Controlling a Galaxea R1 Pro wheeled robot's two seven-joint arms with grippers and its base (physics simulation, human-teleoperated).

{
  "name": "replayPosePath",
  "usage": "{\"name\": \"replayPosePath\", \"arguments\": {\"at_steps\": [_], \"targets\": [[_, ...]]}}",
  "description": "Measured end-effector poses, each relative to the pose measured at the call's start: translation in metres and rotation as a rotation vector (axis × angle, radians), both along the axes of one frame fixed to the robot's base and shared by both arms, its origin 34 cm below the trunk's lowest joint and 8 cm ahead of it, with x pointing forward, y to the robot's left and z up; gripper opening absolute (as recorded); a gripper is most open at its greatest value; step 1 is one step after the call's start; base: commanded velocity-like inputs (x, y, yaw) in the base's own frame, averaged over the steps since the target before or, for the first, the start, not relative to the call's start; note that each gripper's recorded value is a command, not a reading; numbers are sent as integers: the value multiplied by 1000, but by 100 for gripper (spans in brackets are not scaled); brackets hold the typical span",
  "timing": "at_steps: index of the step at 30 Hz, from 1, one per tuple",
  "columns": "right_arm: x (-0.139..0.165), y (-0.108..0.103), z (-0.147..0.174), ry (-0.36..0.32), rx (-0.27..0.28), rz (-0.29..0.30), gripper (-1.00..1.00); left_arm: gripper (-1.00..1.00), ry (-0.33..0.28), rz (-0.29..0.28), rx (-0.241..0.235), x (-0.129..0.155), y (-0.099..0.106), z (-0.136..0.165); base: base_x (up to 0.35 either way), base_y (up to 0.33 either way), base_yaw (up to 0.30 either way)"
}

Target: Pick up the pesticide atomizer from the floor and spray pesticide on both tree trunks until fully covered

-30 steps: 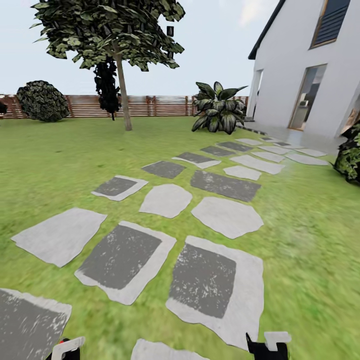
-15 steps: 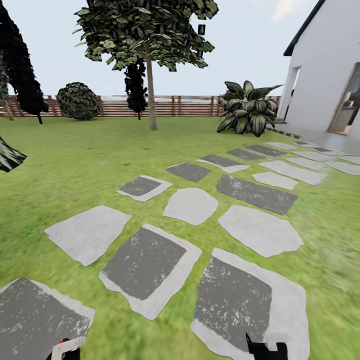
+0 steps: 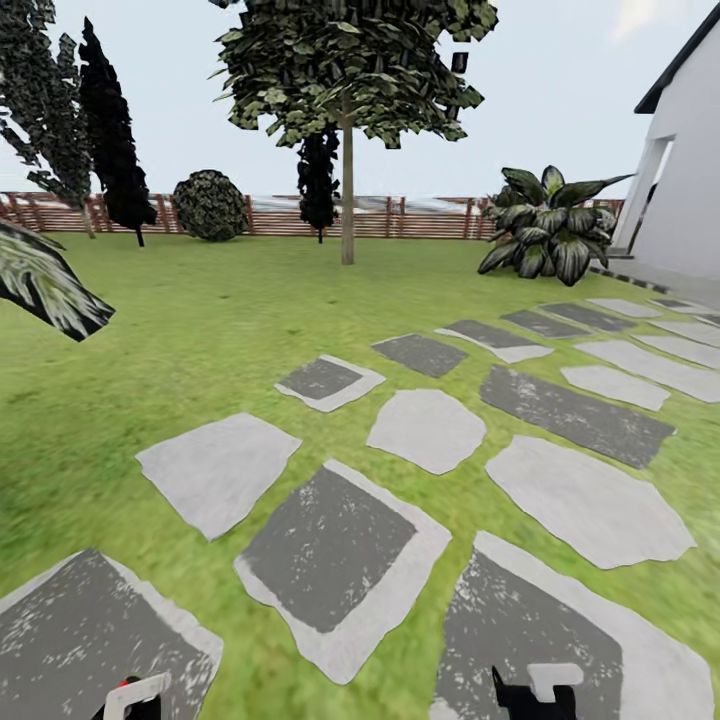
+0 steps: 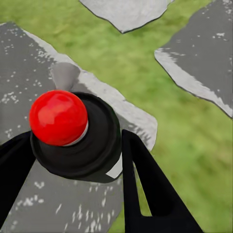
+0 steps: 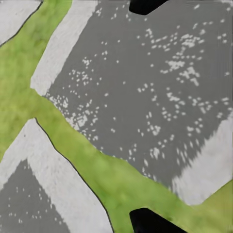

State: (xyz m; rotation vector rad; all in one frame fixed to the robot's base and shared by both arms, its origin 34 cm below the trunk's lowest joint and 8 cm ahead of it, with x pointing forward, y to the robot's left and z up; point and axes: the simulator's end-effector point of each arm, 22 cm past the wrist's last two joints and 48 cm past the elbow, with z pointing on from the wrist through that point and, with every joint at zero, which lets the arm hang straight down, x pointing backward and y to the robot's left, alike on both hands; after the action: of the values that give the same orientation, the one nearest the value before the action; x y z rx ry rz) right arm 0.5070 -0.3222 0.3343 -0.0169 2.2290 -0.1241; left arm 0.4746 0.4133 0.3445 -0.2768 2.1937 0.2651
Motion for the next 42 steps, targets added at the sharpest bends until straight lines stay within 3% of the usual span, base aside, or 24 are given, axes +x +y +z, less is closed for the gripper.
{"name": "replayPosePath", "arguments": {"at_steps": [42], "targets": [[-4, -2, -6, 17, -3, 2, 100, -100, 16, 0, 1, -4, 0, -6, 337, 44, 11]]}}
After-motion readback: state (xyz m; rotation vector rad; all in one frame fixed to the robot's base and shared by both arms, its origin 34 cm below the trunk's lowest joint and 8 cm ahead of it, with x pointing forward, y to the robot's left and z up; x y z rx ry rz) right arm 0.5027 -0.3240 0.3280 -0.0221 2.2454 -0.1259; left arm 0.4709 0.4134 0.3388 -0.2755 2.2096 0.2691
